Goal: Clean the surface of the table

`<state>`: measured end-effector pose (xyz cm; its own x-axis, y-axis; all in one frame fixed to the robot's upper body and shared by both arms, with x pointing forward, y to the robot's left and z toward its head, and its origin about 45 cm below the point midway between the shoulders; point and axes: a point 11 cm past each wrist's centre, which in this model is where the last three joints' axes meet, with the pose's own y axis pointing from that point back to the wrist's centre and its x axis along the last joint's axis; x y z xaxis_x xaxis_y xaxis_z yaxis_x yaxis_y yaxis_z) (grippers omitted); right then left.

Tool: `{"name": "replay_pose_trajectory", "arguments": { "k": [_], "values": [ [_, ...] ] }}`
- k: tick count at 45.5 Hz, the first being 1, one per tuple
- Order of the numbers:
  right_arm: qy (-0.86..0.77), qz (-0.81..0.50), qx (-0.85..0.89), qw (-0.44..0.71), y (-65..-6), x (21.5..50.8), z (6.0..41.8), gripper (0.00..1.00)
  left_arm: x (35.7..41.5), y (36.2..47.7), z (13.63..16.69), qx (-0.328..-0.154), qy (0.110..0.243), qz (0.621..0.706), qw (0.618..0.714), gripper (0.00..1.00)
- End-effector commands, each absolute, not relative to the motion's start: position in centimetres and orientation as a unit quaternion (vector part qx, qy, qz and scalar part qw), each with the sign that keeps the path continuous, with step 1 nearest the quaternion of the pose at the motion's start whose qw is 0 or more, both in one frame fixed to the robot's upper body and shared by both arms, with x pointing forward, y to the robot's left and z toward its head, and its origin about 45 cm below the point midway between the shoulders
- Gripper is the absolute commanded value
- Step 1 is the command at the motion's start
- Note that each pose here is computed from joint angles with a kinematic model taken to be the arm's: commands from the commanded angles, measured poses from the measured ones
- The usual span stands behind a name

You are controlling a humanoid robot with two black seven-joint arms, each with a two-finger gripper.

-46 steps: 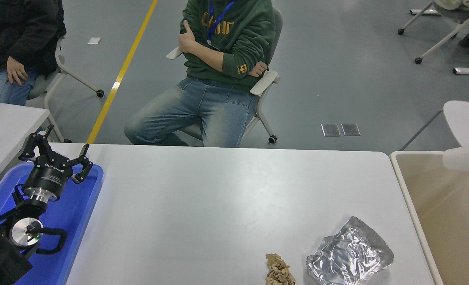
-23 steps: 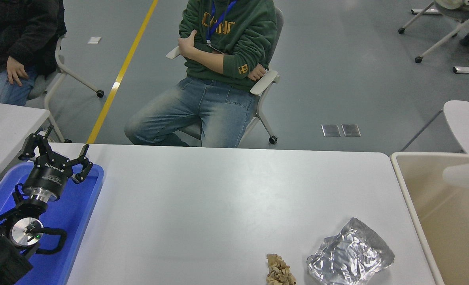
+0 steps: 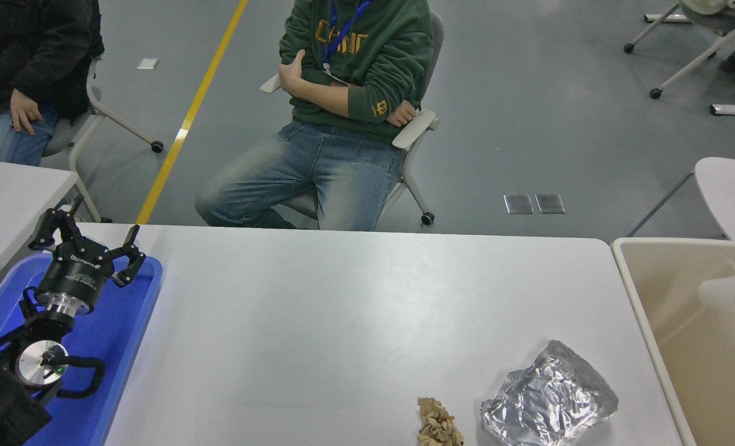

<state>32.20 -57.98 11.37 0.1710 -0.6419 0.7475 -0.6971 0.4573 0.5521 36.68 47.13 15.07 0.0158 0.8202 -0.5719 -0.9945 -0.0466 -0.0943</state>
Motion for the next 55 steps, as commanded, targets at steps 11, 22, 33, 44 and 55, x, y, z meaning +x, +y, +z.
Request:
{"name": "replay_pose_trajectory", "arguments": {
  "k": [11, 22, 33, 44, 55],
  "values": [
    [-0.66, -0.051, 0.494, 0.563, -55.4, 32.2, 8.5, 0.0, 36.68, 47.1, 15.07, -0.249, 0.175, 0.6793, 0.6678, 1.0],
    [-0.658, -0.06, 0.49, 0.569, -55.1, 32.1, 8.2, 0.0, 36.68, 47.1, 15.07, -0.249, 0.175, 0.6793, 0.6678, 1.0],
    [-0.657, -0.063, 0.49, 0.57, -54.8, 32.2, 8.1, 0.0, 36.68, 47.1, 15.07, -0.249, 0.175, 0.6793, 0.6678, 1.0],
    [-0.664, -0.065, 0.49, 0.561, -54.8, 32.5, 8.3, 0.29, 36.68, 47.1, 15.06, -0.248, 0.175, 0.6798, 0.6675, 1.0],
    [-0.676, -0.058, 0.478, 0.557, -55.8, 32.6, 9.2, 0.98, 36.68, 47.1, 15.06, -0.248, 0.175, 0.6798, 0.6675, 1.0]
  ]
}}
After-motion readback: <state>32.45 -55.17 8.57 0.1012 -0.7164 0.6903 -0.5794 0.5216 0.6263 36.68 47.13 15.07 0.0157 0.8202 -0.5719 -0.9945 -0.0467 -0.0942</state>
